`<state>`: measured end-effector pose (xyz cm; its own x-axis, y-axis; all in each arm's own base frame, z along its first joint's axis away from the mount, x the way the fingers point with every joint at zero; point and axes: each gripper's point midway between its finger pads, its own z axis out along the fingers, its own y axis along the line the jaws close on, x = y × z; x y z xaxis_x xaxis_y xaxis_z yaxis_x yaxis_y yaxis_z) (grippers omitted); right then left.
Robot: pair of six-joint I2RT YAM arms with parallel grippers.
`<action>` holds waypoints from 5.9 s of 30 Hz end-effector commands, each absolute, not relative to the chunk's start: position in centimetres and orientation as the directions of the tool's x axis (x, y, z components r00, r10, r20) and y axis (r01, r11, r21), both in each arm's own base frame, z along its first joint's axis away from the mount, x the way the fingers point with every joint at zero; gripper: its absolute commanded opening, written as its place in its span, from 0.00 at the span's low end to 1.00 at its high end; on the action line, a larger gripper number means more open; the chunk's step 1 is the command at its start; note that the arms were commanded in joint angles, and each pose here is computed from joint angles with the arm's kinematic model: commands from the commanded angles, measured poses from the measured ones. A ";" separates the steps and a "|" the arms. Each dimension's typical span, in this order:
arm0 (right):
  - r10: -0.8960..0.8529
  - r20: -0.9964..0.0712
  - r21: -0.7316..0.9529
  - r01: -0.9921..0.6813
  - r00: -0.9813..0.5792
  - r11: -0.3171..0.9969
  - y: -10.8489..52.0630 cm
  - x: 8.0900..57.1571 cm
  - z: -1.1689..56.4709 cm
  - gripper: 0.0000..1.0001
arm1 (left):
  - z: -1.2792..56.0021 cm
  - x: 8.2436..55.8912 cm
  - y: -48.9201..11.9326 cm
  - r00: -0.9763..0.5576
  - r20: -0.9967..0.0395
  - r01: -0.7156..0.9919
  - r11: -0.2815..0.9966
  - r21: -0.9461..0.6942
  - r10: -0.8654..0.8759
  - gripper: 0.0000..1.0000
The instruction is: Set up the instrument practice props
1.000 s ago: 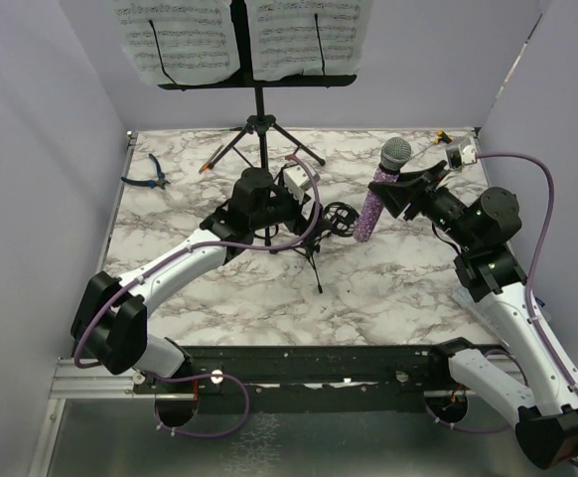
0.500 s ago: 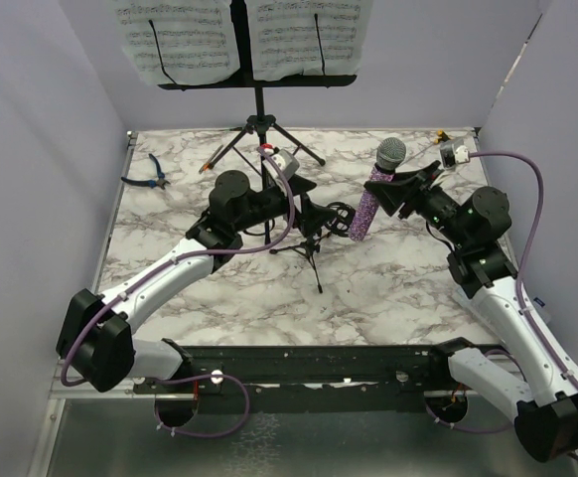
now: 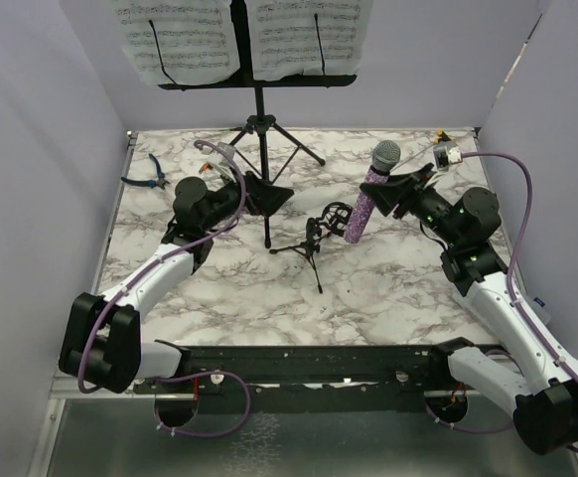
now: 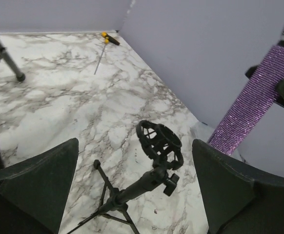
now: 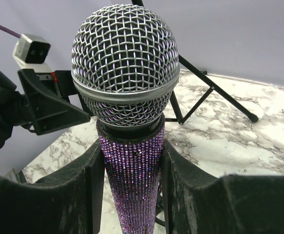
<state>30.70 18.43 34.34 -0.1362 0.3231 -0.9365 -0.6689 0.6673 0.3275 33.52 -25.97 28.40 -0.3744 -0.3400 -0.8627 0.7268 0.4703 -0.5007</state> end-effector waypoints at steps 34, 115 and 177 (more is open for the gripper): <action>0.594 -0.802 0.481 -0.515 0.069 0.709 14.4 33.6 36.9 0.00 | 21.0 35.6 -10.7 -0.370 -0.863 0.158 0.892 -0.424 -0.345 0.98; 0.334 -0.942 0.190 -0.763 0.036 0.618 20.8 35.7 30.4 0.00 | 20.9 35.9 -10.7 -0.401 -0.816 0.176 0.839 -0.515 -0.417 0.98; 0.331 -0.926 0.344 -0.772 -0.183 0.535 22.0 33.5 21.8 0.28 | 20.7 35.8 -10.7 -0.409 -0.802 0.177 0.825 -0.537 -0.435 0.98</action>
<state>34.16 21.31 22.17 -0.1354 0.3601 -0.9230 -0.7556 0.5650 0.3313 35.95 -10.64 20.96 -0.4049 -0.4321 -0.8058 0.1664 0.8317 -0.5297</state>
